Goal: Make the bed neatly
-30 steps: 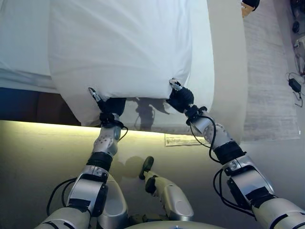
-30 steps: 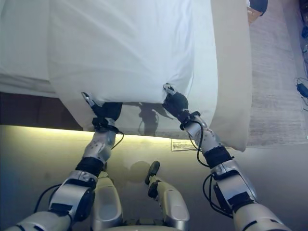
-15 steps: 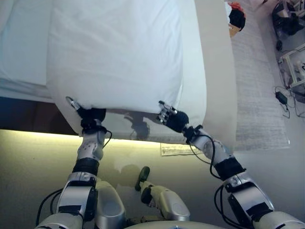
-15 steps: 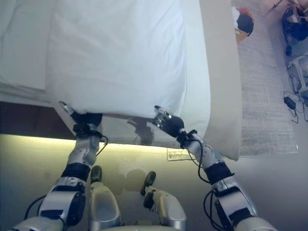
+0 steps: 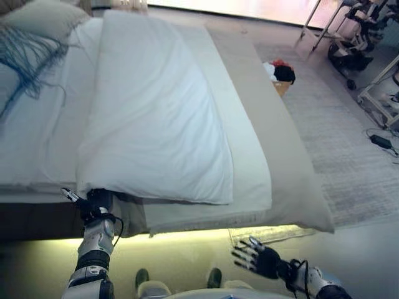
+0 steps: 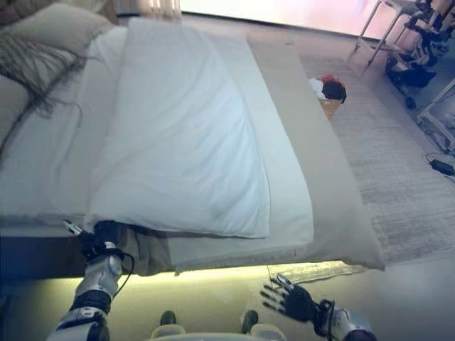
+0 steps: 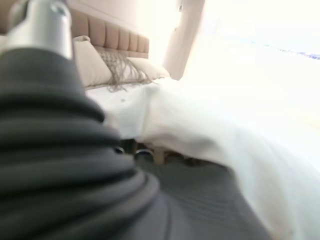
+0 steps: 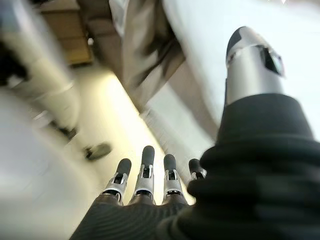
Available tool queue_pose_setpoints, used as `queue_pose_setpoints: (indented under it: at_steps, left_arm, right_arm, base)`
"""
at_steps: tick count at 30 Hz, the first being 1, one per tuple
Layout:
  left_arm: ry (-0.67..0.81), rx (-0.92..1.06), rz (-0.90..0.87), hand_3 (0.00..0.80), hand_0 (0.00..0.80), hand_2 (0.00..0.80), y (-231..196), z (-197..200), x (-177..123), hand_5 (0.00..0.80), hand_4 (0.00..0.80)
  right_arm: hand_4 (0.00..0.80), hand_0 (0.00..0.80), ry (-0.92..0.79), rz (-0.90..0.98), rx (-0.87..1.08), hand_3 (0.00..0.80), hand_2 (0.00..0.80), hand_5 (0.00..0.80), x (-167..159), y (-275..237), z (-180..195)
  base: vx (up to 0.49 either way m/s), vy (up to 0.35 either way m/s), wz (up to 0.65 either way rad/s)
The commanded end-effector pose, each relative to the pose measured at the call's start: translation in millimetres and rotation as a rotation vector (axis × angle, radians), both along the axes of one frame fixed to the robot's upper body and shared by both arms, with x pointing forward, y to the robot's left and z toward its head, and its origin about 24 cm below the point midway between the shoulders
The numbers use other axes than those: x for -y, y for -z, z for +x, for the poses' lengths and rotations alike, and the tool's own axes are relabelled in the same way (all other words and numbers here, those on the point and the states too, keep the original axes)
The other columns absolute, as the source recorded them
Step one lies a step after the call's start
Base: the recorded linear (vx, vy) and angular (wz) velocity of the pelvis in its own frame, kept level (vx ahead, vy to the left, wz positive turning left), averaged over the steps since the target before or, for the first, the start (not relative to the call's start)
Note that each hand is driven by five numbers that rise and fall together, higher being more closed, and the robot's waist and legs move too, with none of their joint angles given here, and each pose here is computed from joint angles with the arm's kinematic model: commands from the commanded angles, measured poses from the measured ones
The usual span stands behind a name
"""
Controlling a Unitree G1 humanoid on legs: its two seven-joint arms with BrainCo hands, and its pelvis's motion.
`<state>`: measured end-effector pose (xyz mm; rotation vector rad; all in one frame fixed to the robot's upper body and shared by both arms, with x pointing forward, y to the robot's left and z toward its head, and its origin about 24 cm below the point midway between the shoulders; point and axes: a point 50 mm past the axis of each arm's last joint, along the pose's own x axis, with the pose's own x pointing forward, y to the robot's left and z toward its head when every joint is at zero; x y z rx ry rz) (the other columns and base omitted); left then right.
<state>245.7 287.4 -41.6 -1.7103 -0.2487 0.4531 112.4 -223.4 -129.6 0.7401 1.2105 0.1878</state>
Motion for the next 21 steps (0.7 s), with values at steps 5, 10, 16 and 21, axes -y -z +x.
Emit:
queue_pose_setpoints:
  at_steps: [5,10,16,21]
  left_arm:
    - [-0.105,0.19,0.098,0.0,0.0,0.0,-28,-4,-42,0.0,0.0]
    - [-0.145,0.192,0.114,0.0,0.0,0.0,-27,-18,-53,0.0,0.0]
    - [-0.234,0.205,0.149,0.0,0.0,0.0,-30,-38,-74,0.0,0.0]
    - [-0.341,0.207,0.202,0.0,0.0,0.0,-42,-53,-100,0.0,0.0]
  right_arm:
    - [0.0,0.0,0.02,-0.211,0.041,0.0,0.0,0.0,37,3,-4]
    - [0.0,0.0,0.034,-0.319,-0.003,0.0,0.0,0.0,59,5,-21]
    - [0.0,0.0,0.17,-0.34,-0.043,0.0,0.0,0.0,67,7,-32]
    - [0.0,0.0,0.238,-0.348,-0.057,0.0,0.0,0.0,65,11,-35]
  base:
    - [0.0,0.0,0.0]
    - [-0.043,-0.034,0.0]
    - [-0.064,-0.053,0.03]
    - [-0.044,-0.03,0.12]
